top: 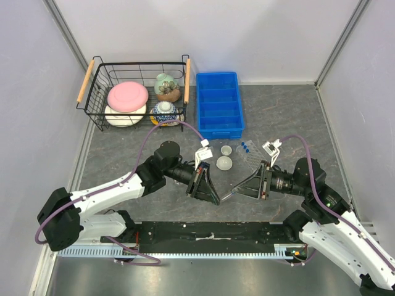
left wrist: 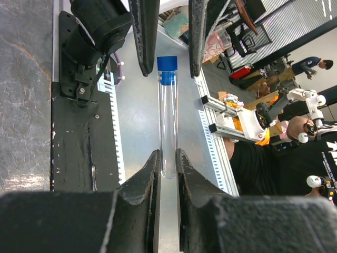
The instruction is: Organize the chemistry lab equipment
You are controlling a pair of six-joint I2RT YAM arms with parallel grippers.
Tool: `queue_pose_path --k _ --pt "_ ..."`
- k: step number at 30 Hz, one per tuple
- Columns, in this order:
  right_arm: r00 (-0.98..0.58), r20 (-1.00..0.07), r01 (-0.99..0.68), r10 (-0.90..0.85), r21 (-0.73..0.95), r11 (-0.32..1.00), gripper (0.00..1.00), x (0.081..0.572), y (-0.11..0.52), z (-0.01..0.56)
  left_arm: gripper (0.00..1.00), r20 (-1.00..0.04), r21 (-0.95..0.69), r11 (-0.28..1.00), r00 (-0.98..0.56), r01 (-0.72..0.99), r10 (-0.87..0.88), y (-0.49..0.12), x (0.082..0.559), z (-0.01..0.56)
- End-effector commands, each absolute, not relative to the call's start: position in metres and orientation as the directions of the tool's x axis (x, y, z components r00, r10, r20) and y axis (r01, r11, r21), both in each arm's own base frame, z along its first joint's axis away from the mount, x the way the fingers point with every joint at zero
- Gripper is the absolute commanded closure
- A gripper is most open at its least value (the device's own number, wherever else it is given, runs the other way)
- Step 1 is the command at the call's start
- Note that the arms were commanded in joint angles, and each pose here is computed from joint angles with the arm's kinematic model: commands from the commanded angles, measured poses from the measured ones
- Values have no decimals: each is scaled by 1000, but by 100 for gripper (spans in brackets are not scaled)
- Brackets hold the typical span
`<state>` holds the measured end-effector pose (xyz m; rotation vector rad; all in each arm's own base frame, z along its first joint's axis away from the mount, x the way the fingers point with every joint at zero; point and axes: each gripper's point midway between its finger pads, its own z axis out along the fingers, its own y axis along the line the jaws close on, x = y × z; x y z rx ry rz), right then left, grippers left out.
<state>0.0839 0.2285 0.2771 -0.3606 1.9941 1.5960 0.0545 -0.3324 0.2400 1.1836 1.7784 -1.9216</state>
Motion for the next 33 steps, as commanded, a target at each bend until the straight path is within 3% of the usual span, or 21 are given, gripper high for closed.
queue_pose_path --k 1,11,14,15,18,26,29,30,33 --pt "-802 -583 -548 133 805 226 61 82 232 283 98 -729 -683 -239 -619 690 294 -336 60 254" --pt "-809 -578 -547 110 807 221 66 75 244 277 98 -732 -679 -237 -619 695 284 -337 63 257" --pt "-807 -582 -550 99 802 233 75 74 249 274 98 -733 -678 -239 -618 695 284 -336 63 257" --pt "-803 -588 -554 100 798 237 85 74 250 276 98 -730 -681 -238 -620 692 287 -336 63 256" --pt "-789 -605 -564 101 781 269 100 77 249 276 98 -728 -683 -236 -622 691 288 -335 62 255" --pt "-767 -632 -568 110 748 342 100 87 244 275 98 -708 -701 -192 -640 687 298 -337 66 248" --pt "-749 -652 -560 123 720 410 100 98 240 271 78 -694 -705 -109 -652 701 305 -337 74 241" --pt "-743 -657 -554 132 713 430 100 102 239 271 58 -698 -700 -95 -649 708 301 -338 76 243" --pt "-732 -667 -523 138 680 514 100 117 235 260 33 -707 -679 -21 -647 734 285 -336 85 243"
